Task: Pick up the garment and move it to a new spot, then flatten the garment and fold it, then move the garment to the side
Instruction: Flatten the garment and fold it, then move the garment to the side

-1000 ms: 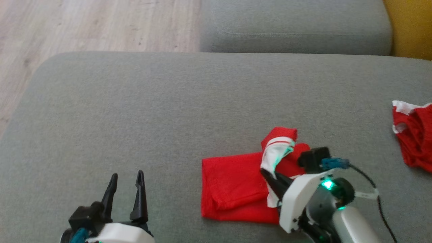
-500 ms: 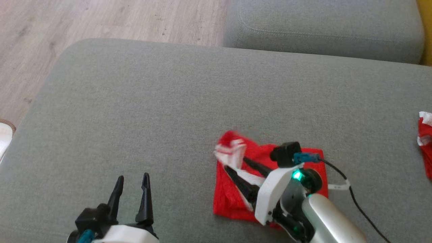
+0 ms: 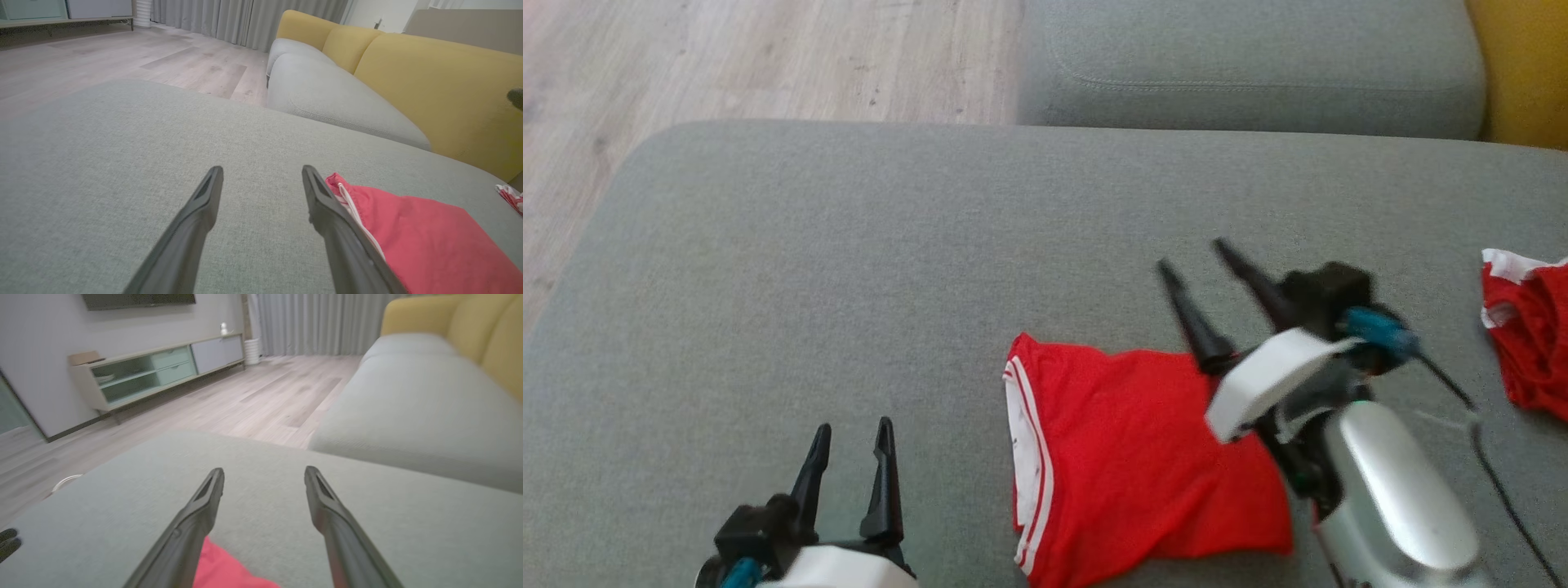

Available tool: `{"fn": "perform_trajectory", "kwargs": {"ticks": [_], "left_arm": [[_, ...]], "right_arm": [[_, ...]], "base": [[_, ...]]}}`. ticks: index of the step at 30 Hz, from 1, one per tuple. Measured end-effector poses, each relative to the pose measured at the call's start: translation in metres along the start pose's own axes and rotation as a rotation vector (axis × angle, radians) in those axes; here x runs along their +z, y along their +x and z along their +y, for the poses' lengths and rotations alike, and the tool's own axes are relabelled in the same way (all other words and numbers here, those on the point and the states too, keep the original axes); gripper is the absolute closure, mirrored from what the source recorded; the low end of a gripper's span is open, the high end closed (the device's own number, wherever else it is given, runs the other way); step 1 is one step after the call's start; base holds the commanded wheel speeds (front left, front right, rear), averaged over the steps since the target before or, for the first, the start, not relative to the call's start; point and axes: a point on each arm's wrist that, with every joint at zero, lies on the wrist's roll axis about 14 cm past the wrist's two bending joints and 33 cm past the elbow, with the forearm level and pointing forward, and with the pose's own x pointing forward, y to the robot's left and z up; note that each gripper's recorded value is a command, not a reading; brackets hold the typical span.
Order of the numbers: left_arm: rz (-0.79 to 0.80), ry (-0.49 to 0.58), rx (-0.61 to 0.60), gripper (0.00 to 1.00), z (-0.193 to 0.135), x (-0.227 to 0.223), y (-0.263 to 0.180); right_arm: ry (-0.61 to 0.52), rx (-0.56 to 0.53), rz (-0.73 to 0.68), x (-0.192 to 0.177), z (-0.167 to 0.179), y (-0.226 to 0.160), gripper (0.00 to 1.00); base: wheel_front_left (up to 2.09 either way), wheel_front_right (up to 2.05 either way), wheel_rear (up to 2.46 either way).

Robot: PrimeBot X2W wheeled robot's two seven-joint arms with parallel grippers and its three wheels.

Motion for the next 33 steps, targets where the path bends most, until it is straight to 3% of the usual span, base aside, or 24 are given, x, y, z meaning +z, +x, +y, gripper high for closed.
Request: {"fn": "perform_trajectory", "kwargs": {"ticks": [4,14,19,33], "left_arm": [[-0.026,0.013,-0.036,0.00,-0.010,0.006,0.004],[-0.049,0.030,-0.089,0.00,-0.027,0.011,0.005],[-0.011,0.042,-0.072,0.00,-0.021,-0.004,-0.002],[-0.005,0.052,-0.046,0.00,-0.010,-0.010,-0.007]], "right_arm": [[-0.038,-0.128,-0.077,0.015,-0.035,-0.023,0.00],[-0.014,-0.420,-0.036,-0.030,-0.093,-0.113,0.00],[0.060,-0.454,-0.049,-0.043,-0.093,-0.134,0.00],[0.045,-0.473,-0.051,-0.053,-0.090,-0.148,0.00]], "base": [[0.00,0.00,0.00],[0.00,0.00,0.00],[0.00,0.00,0.00],[0.00,0.00,0.00]]}}
